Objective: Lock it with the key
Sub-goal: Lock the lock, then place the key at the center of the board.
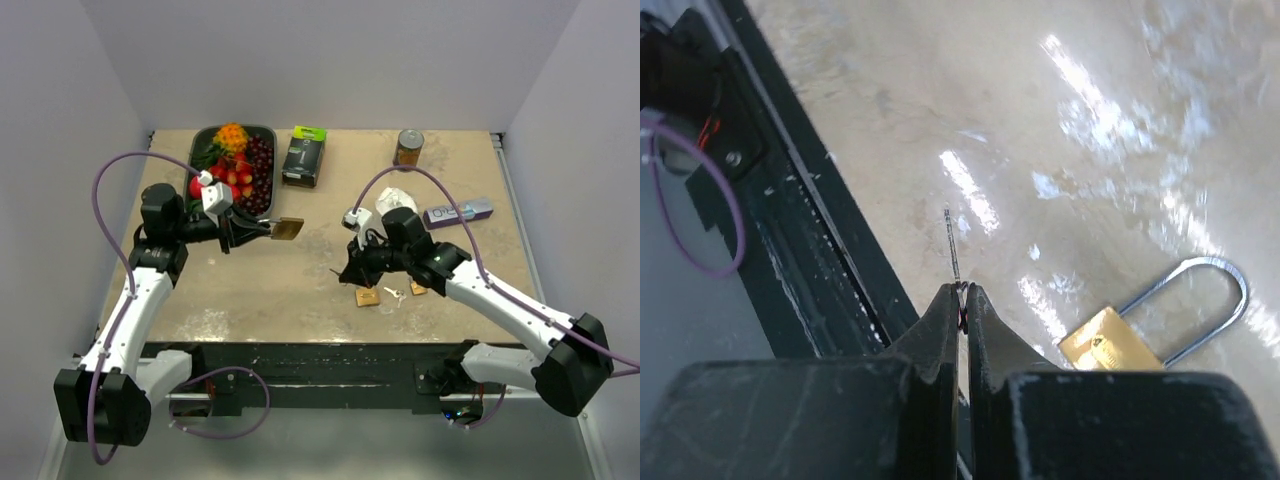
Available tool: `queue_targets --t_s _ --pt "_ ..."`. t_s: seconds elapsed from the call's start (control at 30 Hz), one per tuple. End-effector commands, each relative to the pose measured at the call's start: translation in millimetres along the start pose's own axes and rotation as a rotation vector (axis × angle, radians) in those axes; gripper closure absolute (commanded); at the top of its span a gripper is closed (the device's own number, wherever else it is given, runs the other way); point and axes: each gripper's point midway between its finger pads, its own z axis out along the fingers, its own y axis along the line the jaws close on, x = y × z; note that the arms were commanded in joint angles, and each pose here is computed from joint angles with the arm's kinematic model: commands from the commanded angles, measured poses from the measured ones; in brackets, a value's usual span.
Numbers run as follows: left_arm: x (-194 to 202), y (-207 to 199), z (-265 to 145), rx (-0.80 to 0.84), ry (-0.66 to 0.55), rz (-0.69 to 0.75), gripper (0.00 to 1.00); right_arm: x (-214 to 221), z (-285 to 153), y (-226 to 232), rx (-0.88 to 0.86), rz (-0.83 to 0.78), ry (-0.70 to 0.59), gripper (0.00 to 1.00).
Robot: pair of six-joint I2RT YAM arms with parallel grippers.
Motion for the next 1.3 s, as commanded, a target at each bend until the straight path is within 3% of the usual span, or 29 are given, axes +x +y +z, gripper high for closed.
queue_targets --t_s 0.0,0.13,0.47,0.93,1.07,1.27 --pt "-31 1 -3 -0.031 -0.059 0.15 1.0 6 17 -26 0.137 0.3 -0.057 1.0" --pt "-20 -3 -6 -0.056 -0.052 0.132 1.0 25 37 -32 0.138 0.416 -0.032 1.0" --pt "-4 -6 -10 -0.085 -0.017 0.099 1.0 64 70 -58 0.197 0.421 0.128 1.0" --pt "8 -6 -9 -0.082 0.001 0.077 1.0 72 94 -71 0.217 0.475 0.164 0.98" --pt "15 -6 -9 -0.076 0.019 0.053 1.0 76 97 -71 0.213 0.479 0.177 0.94" --pt "20 -7 -9 -0.061 0.04 0.039 1.0 75 95 -73 0.224 0.469 0.176 0.64"
